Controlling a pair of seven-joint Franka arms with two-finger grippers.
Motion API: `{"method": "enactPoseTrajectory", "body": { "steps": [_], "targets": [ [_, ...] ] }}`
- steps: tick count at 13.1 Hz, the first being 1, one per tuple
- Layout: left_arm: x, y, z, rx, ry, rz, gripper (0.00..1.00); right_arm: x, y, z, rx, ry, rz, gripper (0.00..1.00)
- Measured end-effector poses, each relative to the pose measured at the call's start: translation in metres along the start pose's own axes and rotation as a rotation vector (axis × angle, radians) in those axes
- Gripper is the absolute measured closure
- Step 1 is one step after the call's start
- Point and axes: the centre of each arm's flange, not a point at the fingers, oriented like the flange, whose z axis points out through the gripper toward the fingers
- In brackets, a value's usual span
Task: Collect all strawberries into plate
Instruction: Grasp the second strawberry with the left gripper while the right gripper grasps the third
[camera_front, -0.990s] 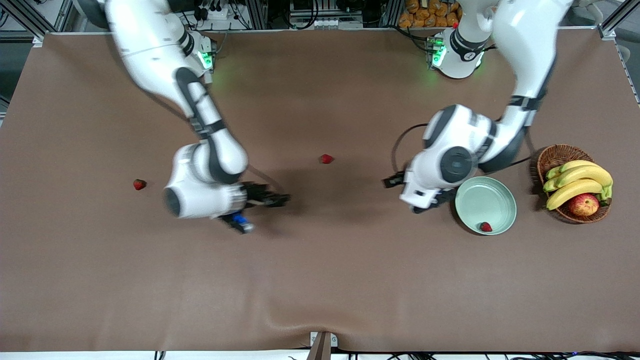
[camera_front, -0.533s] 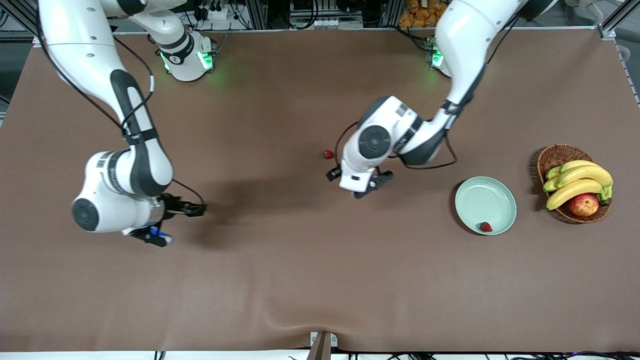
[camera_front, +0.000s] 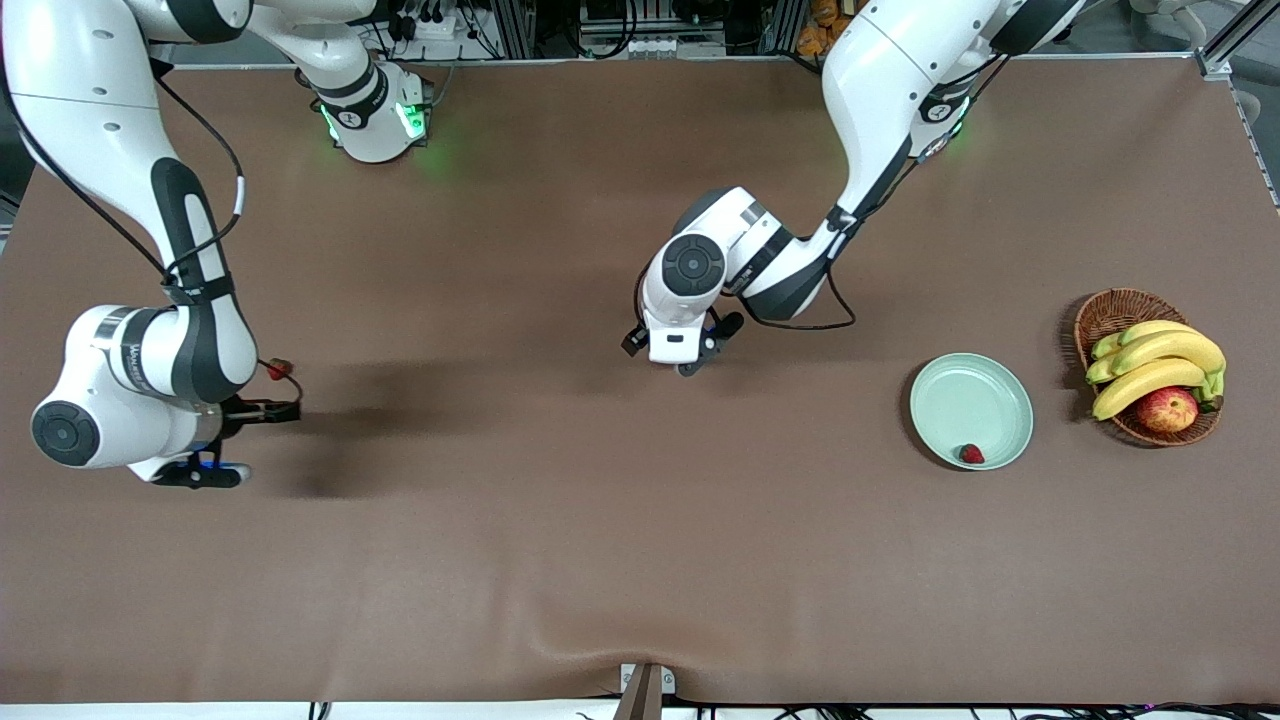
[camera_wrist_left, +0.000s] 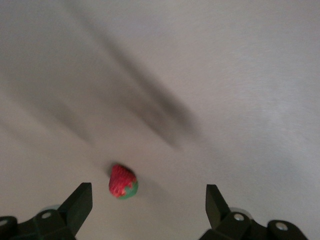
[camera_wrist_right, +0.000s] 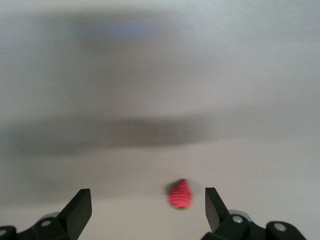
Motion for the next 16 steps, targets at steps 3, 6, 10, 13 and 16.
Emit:
{"method": "enactPoseTrajectory", "body": {
  "steps": [3, 6, 10, 13, 16],
  "targets": [
    [-0.018, -0.014, 0.025, 0.043, 0.055, -0.105, 0.0, -0.005, 0.03, 0.021, -0.002, -0.038, -0.008, 0.0],
    [-0.025, -0.026, 0.042, 0.075, 0.082, -0.155, 0.0, -0.009, 0.061, 0.044, 0.018, -0.074, 0.017, 0.0],
    [-0.024, -0.028, 0.045, 0.08, 0.087, -0.203, 0.0, -0.011, 0.055, 0.06, 0.029, -0.103, 0.011, 0.0],
    [-0.025, -0.03, 0.05, 0.088, 0.088, -0.213, 0.13, -0.014, 0.052, 0.073, 0.036, -0.13, 0.008, 0.02],
    [-0.024, -0.029, 0.059, 0.084, 0.083, -0.214, 0.17, -0.018, 0.049, 0.089, 0.053, -0.16, 0.013, 0.09]
  ]
}}
